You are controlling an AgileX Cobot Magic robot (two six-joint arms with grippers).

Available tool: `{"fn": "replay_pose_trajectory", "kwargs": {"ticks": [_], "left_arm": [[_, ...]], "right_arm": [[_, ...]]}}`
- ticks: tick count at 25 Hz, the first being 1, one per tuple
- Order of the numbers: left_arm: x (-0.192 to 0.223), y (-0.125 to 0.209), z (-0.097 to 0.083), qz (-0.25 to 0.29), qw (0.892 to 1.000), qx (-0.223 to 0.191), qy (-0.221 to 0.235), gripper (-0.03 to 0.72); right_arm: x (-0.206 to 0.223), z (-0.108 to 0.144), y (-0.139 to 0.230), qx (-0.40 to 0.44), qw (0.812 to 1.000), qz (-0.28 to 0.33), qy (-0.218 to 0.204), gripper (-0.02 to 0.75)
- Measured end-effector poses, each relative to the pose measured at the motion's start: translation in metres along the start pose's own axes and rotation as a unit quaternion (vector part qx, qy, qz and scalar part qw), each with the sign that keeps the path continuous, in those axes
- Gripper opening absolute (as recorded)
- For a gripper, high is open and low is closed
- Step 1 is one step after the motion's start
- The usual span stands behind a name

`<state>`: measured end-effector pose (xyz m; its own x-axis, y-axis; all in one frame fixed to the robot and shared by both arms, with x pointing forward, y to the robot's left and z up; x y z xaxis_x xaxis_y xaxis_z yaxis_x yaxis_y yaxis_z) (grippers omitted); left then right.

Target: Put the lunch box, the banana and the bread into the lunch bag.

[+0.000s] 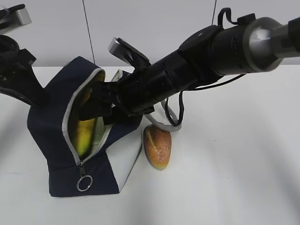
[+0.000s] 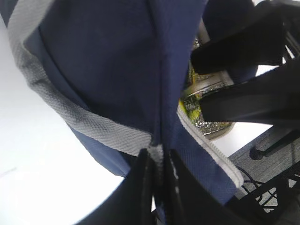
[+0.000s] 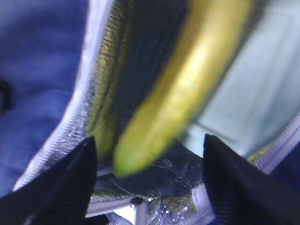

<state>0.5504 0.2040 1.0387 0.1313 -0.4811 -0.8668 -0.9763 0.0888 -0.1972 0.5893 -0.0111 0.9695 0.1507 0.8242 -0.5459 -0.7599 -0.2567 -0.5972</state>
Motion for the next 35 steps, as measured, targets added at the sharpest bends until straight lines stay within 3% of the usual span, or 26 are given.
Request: {"fn": "replay_pose_trajectory", "kwargs": {"ticks": [4,11,20,25,32,35], "left_arm": [[0.0,0.0,0.0,0.0,1.0,0.0,0.0,0.021],[0.0,0.0,0.0,0.0,1.0,0.0,0.0,0.021],[0.0,0.0,0.0,-0.001,1.0,0.0,-0.001,0.021],[0.0,0.0,0.0,-0.002,1.0,0.0,-0.001,0.021],[0.0,0.0,0.001,-0.002,1.0,0.0,-0.002,0.021],[0.0,0.0,0.001,-0.001,1.0,0.001,-0.004,0.021]], "right_arm": [[0.0,-0.002,0.003,0.003,1.0,0.014,0.009,0.599],[-0.01,0.008,-0.006,-0.018,0.997,0.072,0.016,0.613],[-0.053,0.018,-0.03,-0.031,0.972,0.193,0.127,0.613],[-0.065,0.016,-0.041,-0.017,0.966,0.186,0.178,0.613],[-0.07,0.016,-0.036,0.004,0.962,0.19,0.195,0.573],[-0.087,0.015,-0.027,0.003,0.951,0.199,0.237,0.566]]}}
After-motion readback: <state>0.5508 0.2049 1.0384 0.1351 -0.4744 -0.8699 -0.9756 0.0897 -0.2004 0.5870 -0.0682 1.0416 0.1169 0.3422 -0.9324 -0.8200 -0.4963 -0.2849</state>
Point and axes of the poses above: a point on each arm's last joint axis where the gripper is mounted, x pointing out along that axis toward the gripper, z along the wrist's bending axis when the last joint is at zero, y = z × x, the point moved 3 cm from there along x, pointing out along that axis toward the gripper, and after that the axes turned 11 degrees about -x, right-handed, at the moved point
